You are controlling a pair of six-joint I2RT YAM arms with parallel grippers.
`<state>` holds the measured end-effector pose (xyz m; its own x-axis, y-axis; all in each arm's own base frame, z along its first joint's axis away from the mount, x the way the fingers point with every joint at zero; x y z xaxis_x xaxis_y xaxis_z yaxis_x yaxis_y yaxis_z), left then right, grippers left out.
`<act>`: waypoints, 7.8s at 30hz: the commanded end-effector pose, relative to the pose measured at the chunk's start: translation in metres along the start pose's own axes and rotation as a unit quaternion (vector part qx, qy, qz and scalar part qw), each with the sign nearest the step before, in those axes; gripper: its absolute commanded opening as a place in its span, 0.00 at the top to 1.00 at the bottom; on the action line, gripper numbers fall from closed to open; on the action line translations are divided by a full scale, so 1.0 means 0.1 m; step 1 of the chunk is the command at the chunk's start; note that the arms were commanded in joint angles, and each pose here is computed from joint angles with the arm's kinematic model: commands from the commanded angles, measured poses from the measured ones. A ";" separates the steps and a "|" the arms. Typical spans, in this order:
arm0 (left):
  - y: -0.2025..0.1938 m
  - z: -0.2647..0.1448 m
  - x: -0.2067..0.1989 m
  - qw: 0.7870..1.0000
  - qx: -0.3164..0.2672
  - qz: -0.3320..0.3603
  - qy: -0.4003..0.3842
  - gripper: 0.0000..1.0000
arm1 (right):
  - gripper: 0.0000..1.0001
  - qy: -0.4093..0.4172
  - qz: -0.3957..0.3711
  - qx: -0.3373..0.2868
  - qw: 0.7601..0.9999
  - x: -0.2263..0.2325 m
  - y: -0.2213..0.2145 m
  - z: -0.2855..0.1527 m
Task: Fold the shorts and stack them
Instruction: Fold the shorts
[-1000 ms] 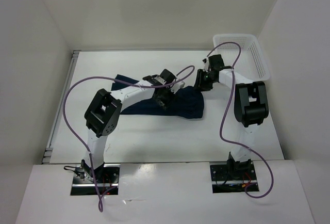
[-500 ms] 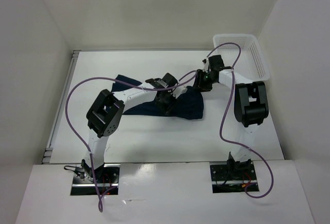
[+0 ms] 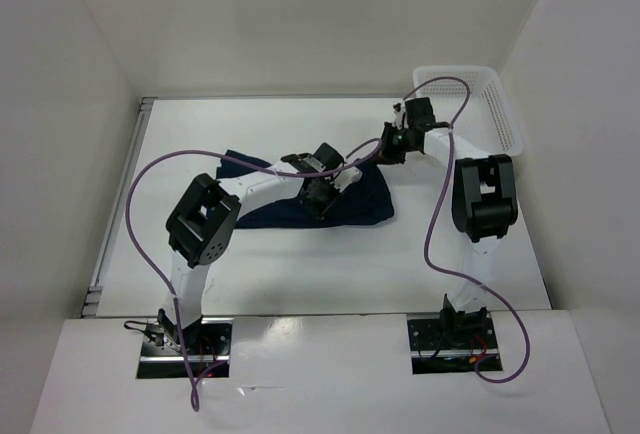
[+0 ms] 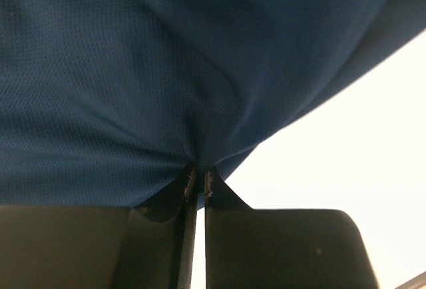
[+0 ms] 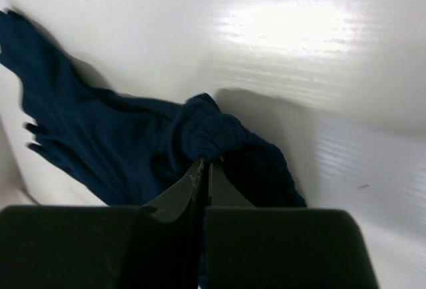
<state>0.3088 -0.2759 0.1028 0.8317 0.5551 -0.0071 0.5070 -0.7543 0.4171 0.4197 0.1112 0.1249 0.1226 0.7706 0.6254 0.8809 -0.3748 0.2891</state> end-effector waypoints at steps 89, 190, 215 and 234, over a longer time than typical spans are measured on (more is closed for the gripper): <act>-1.94 -0.67 1.96 0.918 0.060 -0.392 -0.002 0.25 | 0.41 -0.110 -0.088 0.010 0.990 -0.55 -0.48 -0.14; -0.41 -1.61 2.04 0.962 -0.122 -0.241 0.040 0.19 | 0.55 0.097 -0.365 -0.049 0.925 2.06 -0.78 -0.49; -0.34 -0.66 1.15 0.971 0.004 -0.205 -0.120 0.21 | 0.52 -0.026 -0.287 -0.026 0.957 0.81 -0.51 0.02; -0.19 -0.71 1.23 0.972 -0.003 -0.203 -0.120 1.00 | 0.54 -0.064 -0.293 -0.010 0.954 0.54 -0.63 0.13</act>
<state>0.3824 -0.1667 0.1262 0.5649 0.7272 -0.3900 0.8251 -0.4963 0.2698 0.3713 0.1875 0.1326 -0.3220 0.9006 0.2920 0.8317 0.1217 0.5417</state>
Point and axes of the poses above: each gripper's point midway between its finger pads, its own z axis out along the fingers, its own x axis along the line the jaws close on, y = z × x, the point moved 8 cm from there along -z, back along the fingers, and after that the axes turned 10 degrees about z, right-handed, at the moved point
